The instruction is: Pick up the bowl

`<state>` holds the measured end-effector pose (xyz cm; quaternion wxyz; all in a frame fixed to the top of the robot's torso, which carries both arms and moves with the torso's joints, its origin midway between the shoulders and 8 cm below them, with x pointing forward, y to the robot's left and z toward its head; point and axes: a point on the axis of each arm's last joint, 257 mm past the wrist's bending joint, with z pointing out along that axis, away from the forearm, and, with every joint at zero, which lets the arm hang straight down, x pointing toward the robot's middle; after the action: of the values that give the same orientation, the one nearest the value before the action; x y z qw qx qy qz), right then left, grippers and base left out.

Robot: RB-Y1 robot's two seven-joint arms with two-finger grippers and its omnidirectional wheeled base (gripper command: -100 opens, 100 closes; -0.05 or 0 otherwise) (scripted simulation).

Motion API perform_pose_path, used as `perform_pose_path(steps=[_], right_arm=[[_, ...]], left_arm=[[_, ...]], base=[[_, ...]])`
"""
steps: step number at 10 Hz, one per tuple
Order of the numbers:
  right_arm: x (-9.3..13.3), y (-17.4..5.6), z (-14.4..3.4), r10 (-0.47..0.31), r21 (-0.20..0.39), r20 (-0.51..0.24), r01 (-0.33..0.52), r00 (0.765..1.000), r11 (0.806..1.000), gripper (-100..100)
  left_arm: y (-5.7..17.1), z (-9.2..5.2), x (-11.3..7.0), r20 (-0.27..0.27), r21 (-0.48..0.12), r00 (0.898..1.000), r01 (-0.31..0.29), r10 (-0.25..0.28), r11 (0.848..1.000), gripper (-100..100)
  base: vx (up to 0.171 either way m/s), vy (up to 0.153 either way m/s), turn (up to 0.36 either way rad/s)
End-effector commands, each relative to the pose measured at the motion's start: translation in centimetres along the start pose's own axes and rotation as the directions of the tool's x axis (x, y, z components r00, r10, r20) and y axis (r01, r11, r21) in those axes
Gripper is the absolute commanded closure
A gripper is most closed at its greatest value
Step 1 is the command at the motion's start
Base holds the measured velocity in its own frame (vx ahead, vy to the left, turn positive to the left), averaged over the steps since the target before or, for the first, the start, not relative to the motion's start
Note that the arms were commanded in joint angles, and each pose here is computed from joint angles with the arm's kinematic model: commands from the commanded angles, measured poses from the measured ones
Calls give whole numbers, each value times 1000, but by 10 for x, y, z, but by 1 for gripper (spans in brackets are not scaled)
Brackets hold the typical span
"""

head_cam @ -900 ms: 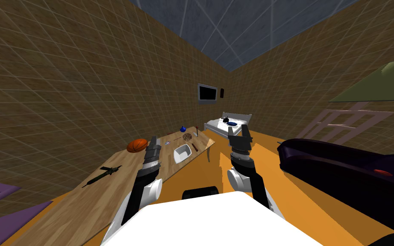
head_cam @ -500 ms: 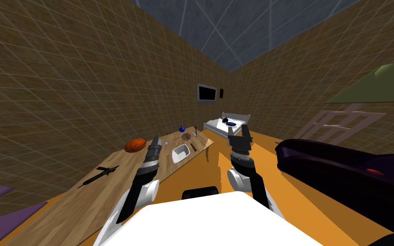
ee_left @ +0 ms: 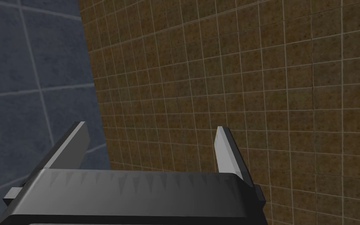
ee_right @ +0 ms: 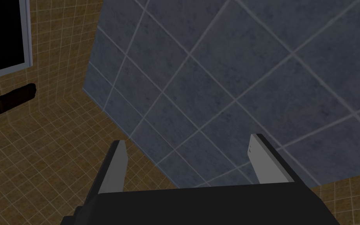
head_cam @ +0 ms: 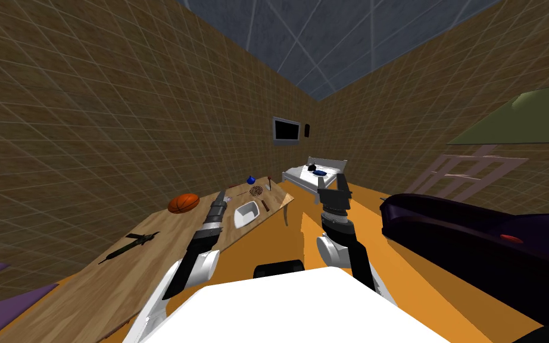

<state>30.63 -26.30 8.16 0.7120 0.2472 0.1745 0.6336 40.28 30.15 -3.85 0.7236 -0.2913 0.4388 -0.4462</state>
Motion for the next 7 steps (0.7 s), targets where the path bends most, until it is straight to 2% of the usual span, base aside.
perform_pose_path(steps=[1,4,5,6,7], right_arm=[[0,0,0,0,0,0,0,1000,1000,0],[0,0,0,0,0,0,0,1000,1000,0],[0,0,0,0,0,0,0,1000,1000,0],[0,0,0,0,0,0,0,1000,1000,0],[0,0,0,0,0,0,0,1000,1000,0]], left_arm=[[12,2,0,-11,-39,1000,2,-2,999,-100],[39,4,2,-31,-124,999,12,-16,992,-100],[41,4,2,-32,-133,999,12,-16,991,-100],[54,5,3,-39,-173,999,19,-26,985,-100],[57,4,3,-40,-184,999,18,-26,983,-100]], base=[[-9,-95,6],[-1,-88,-3],[4,-73,4],[4,-79,-1],[-3,-84,6]])
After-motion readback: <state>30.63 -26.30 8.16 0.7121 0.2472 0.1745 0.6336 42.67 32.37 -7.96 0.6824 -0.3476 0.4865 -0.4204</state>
